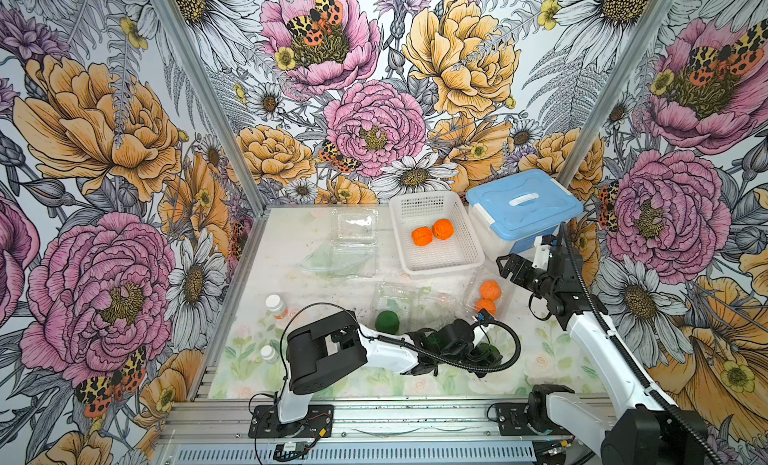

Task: Take oranges out of containers
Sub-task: Pick up the orange from the center of the board.

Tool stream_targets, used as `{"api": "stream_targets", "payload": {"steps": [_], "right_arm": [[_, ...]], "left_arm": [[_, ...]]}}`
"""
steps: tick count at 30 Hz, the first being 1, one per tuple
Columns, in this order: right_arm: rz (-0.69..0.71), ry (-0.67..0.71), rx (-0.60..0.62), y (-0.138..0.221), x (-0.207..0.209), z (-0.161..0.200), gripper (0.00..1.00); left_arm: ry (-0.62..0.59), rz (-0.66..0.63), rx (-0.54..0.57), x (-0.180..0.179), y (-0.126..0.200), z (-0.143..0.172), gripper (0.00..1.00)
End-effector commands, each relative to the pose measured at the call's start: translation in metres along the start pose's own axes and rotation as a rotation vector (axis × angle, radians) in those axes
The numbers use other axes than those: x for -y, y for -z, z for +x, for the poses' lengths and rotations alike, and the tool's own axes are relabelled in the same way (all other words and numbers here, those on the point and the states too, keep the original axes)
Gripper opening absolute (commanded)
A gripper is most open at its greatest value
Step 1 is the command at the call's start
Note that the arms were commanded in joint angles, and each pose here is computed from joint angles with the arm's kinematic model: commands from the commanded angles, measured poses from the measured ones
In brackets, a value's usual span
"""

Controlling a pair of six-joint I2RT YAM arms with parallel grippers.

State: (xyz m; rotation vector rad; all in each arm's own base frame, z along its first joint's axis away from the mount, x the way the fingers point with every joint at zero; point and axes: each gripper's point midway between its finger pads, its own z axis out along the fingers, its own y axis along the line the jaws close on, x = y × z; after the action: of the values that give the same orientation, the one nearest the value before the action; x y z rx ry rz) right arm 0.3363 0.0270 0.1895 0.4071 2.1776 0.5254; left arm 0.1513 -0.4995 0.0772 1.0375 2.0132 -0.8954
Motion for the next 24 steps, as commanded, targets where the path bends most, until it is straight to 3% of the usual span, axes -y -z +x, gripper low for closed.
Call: {"api": "stream_targets", "payload": {"steps": [1, 11, 19, 21, 24], "right_arm": [[-0.008, -0.003, 0.002, 0.002, 0.001, 0.001, 0.95], [-0.002, -0.017, -0.019, -0.003, 0.005, 0.005, 0.95], [-0.013, -0.018, -0.011, -0.001, 0.004, 0.001, 0.95], [-0.016, -0.024, -0.014, -0.001, 0.004, 0.002, 0.95], [-0.021, -0.029, -0.021, -0.002, 0.005, 0.003, 0.95]], "left_arm": [[-0.003, -0.018, -0.023, 0.002, -0.002, 0.003, 0.94], [-0.015, 0.021, -0.094, 0.013, -0.018, 0.018, 0.83], [-0.006, -0.012, -0.137, 0.008, -0.028, 0.026, 0.87], [-0.002, -0.027, -0.146, 0.006, -0.029, 0.027, 0.81], [0.001, -0.052, -0.142, 0.002, -0.028, 0.026, 0.6]]}}
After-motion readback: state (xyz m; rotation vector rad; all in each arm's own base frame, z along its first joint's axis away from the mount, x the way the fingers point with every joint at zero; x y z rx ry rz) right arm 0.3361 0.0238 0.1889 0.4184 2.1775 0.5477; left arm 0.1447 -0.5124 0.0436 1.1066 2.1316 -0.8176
